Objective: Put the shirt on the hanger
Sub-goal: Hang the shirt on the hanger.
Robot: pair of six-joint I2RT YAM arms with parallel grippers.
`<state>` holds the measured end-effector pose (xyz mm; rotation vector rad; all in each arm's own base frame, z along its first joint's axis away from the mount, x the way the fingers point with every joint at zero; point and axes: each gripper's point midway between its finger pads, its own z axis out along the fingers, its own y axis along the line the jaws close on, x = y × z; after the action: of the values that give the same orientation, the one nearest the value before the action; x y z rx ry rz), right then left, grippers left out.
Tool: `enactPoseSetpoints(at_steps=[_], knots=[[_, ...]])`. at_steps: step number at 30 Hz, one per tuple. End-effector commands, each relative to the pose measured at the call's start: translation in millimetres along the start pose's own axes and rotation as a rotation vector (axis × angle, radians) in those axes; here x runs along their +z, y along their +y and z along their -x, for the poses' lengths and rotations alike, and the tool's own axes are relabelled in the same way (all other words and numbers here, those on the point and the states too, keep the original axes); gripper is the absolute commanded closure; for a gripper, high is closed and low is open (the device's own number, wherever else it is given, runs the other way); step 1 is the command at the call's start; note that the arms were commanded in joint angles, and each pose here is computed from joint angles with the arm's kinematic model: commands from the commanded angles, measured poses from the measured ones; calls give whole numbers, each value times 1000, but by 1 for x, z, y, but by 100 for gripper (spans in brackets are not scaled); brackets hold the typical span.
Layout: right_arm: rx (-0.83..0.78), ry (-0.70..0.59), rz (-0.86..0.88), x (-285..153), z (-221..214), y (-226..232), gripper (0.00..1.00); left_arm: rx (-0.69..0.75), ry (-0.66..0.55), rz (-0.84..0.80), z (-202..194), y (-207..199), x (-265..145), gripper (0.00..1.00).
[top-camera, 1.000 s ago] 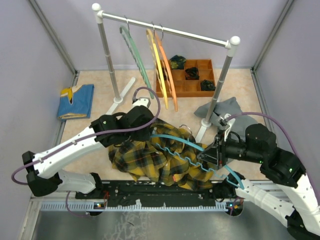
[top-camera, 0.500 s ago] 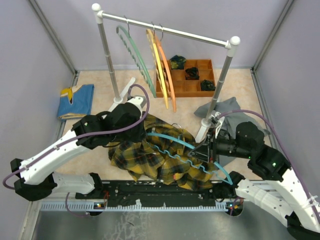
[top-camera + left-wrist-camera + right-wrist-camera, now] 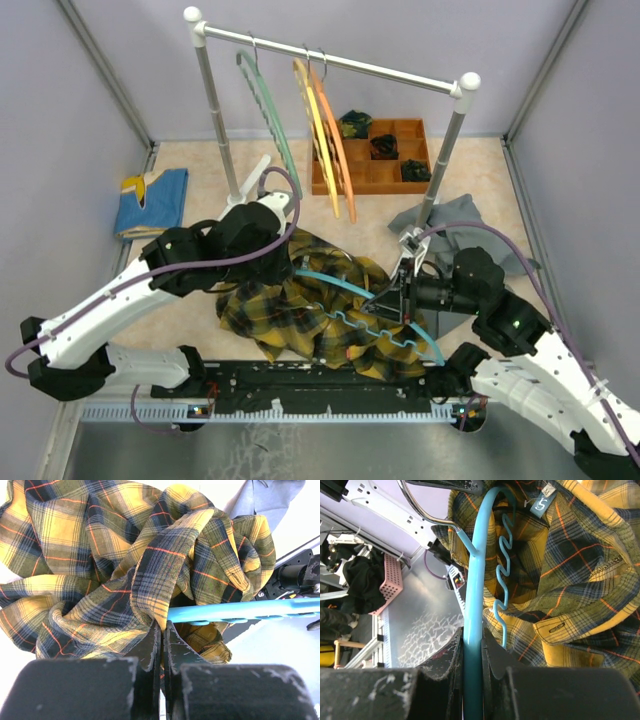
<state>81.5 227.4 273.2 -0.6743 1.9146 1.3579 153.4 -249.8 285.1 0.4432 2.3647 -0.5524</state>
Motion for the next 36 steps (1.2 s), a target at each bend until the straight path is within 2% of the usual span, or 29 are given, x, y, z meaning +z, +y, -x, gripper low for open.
enactPoseSetpoints(at_steps=[1,10,21,28,36], knots=[[-52,-70,95,5,19,17,100,2,-54,-60,17,-14,-8,100],[-68,-37,115,32,12,19,100,6,-43,-59,15,-15,-6,100],[-98,-49,154,60,21,23,100,21,-107,-98,29,-20,-19,100],[-93,-109,167,64,36,27,100,53,-102,-120,29,-24,-19,100],[-115,-187,204,51,54,43,100,47,-38,-14,12,-4,-8,100]])
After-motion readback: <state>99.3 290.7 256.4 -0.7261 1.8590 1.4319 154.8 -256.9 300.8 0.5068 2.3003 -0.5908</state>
